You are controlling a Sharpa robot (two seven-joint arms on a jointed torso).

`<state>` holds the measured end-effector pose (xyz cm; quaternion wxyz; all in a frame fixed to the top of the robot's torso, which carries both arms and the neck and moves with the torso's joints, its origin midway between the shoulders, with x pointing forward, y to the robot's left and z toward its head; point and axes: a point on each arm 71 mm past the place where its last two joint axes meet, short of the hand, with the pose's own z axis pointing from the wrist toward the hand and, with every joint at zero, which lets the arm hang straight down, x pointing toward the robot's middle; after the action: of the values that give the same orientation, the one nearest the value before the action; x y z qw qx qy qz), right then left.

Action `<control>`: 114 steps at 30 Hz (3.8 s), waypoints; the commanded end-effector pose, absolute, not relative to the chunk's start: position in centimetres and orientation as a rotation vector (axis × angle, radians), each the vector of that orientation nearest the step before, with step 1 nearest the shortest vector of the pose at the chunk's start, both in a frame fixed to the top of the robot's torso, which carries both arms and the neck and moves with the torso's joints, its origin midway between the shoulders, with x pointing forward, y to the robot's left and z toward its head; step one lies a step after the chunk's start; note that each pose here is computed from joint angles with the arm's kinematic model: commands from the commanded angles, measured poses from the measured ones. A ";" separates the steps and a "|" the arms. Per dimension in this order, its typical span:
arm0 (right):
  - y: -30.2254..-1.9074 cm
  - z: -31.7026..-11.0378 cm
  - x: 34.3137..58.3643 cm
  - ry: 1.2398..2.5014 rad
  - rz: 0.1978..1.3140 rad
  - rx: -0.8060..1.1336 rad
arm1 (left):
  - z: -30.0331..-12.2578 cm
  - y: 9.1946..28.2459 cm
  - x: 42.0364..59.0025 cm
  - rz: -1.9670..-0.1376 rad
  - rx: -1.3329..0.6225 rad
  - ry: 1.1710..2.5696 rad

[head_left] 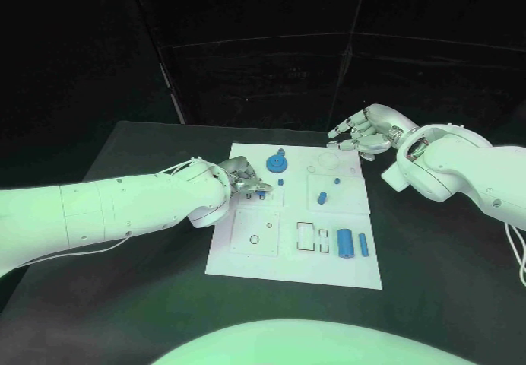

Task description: Assemble the parts on the task board

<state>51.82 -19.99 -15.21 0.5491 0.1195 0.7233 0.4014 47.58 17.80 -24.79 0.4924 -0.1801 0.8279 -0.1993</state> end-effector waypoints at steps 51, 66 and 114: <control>-20.0 -15.1 51.8 1.705 0.957 0.274 | -24.7 17.6 47.2 -0.465 -0.391 2.023; -20.0 -15.1 51.9 1.704 0.957 0.274 | -24.7 17.7 47.3 -0.463 -0.394 2.020; -19.9 -15.0 51.9 1.700 0.962 0.271 | -24.7 17.6 47.6 -0.457 -0.397 2.016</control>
<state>51.86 -19.97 -15.20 0.5497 0.1179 0.7221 0.4032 47.52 17.67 -24.78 0.4942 -0.1649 0.8320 -0.1904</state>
